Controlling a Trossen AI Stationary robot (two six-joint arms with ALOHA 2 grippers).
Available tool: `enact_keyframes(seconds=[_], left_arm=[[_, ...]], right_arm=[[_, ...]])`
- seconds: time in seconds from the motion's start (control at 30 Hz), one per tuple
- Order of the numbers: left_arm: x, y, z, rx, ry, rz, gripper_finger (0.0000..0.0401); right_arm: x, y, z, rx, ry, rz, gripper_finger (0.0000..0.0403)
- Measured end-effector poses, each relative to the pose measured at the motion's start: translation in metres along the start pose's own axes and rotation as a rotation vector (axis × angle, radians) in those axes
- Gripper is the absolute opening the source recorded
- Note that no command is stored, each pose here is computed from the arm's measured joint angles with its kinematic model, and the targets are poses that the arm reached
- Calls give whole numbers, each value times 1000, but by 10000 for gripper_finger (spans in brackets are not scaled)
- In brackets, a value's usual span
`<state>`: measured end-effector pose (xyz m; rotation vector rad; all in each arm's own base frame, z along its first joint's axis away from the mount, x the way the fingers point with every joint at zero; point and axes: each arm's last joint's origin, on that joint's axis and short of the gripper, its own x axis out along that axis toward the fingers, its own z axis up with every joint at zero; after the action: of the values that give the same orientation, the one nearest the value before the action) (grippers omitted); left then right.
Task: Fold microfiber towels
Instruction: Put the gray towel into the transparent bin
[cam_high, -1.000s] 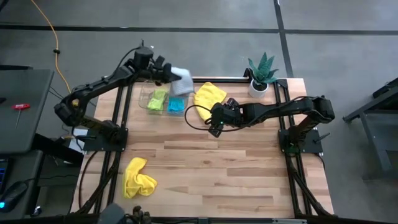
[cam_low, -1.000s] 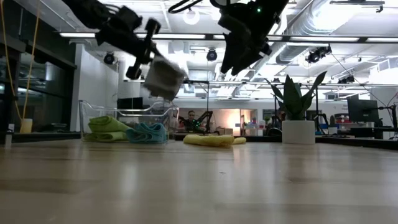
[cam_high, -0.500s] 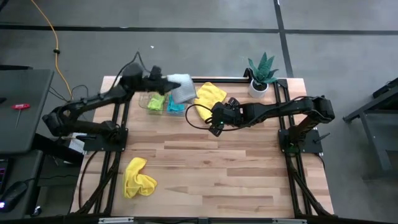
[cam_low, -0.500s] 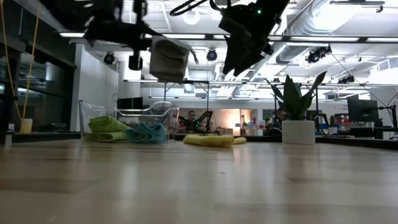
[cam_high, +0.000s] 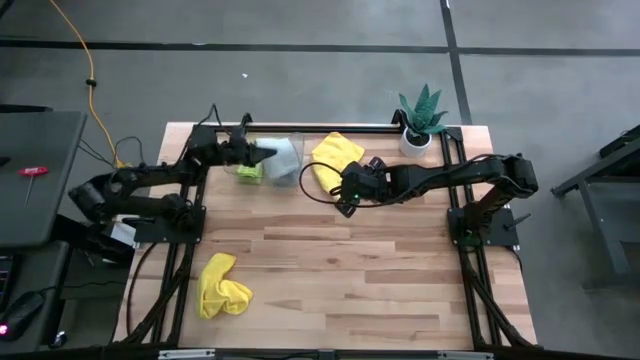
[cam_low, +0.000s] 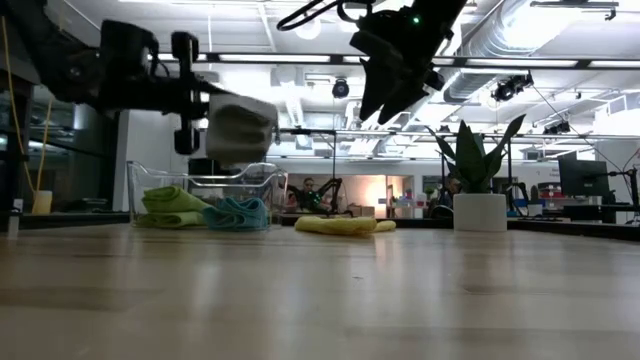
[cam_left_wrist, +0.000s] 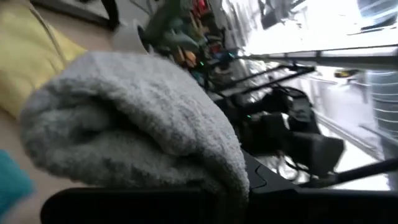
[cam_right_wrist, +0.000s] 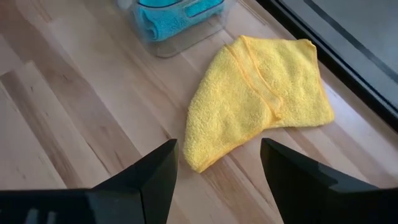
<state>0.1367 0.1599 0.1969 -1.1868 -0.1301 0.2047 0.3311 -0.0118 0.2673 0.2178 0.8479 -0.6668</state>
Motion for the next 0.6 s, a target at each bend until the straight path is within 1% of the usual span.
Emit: enact_keyframes(seconds=[0.1, 0.17, 0.33, 0.47, 0.6], left_arm=[[2, 10, 7, 12, -15, 41, 8], [5, 16, 10, 40, -8, 59, 8], [15, 29, 10, 64, 61, 83, 8], [19, 35, 9, 130, 75, 98, 8], [19, 37, 10, 205, 46, 126, 8]], right_arm=[[0, 0, 0, 14, 4, -3, 222], [0, 0, 0, 14, 4, -3, 222], [0, 0, 0, 39, 4, -3, 222], [0, 0, 0, 39, 4, -2, 222], [0, 0, 0, 40, 4, -2, 222]])
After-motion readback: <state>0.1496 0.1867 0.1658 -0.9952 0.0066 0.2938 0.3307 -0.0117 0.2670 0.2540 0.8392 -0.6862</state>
